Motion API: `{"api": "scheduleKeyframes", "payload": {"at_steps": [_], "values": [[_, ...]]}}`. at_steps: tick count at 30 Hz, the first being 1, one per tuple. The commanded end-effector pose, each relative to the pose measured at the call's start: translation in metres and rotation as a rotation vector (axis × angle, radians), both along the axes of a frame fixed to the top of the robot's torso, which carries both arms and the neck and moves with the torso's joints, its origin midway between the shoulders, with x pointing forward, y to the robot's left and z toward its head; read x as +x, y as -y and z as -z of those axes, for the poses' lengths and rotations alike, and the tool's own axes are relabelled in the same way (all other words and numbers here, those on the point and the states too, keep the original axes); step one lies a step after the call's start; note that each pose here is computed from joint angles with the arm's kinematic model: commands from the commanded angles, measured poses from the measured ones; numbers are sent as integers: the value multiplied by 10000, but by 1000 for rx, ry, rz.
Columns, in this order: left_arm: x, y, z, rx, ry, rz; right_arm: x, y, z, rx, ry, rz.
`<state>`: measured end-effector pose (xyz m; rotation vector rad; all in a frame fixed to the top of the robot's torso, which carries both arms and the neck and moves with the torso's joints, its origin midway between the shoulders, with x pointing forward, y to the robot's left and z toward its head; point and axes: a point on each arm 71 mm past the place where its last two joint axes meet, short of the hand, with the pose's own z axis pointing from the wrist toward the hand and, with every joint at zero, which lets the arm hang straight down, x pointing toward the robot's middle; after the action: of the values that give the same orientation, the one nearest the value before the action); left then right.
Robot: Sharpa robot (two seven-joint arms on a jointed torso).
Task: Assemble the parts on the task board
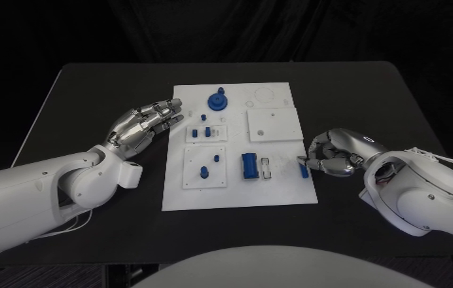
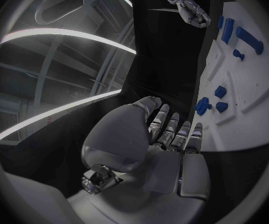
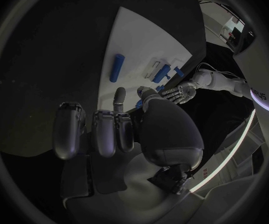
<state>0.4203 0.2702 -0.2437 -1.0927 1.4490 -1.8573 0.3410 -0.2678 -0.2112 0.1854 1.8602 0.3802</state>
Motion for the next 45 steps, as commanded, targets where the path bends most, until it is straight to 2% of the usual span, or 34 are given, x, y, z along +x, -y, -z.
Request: {"api": "scheduleKeyframes", "payload": {"at_steps": [1, 22, 35, 36, 45], "values": [[4, 8, -27, -25, 41, -9, 6, 50, -7, -104, 20, 23], [26, 24, -11, -26, 34, 4, 146, -64, 110, -164, -2, -9], [32, 28, -6, -25, 31, 7, 162, -108, 129, -164, -14, -22], [33, 32, -2, -24, 27, 11, 165, -143, 175, -171, -51, -30], [31, 26, 0, -23, 24, 11, 164, -165, 207, -190, -79, -37]]}}
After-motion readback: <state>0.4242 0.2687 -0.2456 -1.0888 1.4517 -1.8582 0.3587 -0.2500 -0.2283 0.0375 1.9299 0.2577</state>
